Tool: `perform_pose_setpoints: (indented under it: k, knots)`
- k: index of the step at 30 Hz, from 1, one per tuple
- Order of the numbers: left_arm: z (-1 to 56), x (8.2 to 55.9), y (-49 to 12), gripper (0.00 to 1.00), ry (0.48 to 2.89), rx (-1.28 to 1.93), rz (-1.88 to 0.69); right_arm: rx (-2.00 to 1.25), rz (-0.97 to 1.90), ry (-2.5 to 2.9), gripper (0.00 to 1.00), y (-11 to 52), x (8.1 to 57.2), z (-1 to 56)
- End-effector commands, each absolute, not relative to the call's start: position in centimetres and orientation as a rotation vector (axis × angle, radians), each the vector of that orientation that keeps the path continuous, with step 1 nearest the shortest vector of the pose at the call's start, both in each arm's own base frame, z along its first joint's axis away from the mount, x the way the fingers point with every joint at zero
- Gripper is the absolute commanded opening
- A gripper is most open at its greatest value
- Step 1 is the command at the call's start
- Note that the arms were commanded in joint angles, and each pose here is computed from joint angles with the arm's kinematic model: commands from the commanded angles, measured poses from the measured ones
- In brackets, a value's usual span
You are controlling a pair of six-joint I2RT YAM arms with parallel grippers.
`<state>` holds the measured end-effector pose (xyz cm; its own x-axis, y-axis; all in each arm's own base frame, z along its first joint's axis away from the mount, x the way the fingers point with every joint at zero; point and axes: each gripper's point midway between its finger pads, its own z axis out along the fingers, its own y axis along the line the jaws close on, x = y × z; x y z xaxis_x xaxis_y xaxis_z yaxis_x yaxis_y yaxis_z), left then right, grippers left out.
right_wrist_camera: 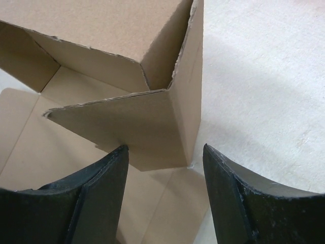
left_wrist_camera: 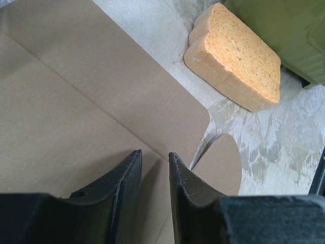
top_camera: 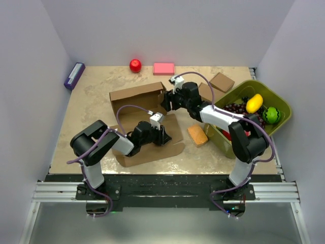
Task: Fold the paper box
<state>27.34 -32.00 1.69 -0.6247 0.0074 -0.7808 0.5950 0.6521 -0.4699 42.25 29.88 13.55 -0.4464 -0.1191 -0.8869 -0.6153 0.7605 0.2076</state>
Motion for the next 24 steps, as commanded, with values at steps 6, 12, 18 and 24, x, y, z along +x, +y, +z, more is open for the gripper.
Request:
perform_pose_setpoints:
  k: [6,12,18,24]
  knots:
    - [-5.3,23.2,-27.9,0.33,2.38,0.499,-0.82,-0.491,0.579,1.842,0.61,31.6,44.7,16.2]
    - [-5.4,23.1,-28.0,0.33,2.38,0.504,-0.821,-0.43,0.541,1.819,0.59,31.5,46.0,16.3]
    - [-5.5,23.2,-27.9,0.32,2.384,0.502,-0.819,-0.417,0.528,1.804,0.59,31.7,47.1,16.1]
    - [-5.6,23.2,-27.9,0.31,2.385,0.502,-0.819,-0.4,0.507,1.804,0.54,31.7,47.8,15.4]
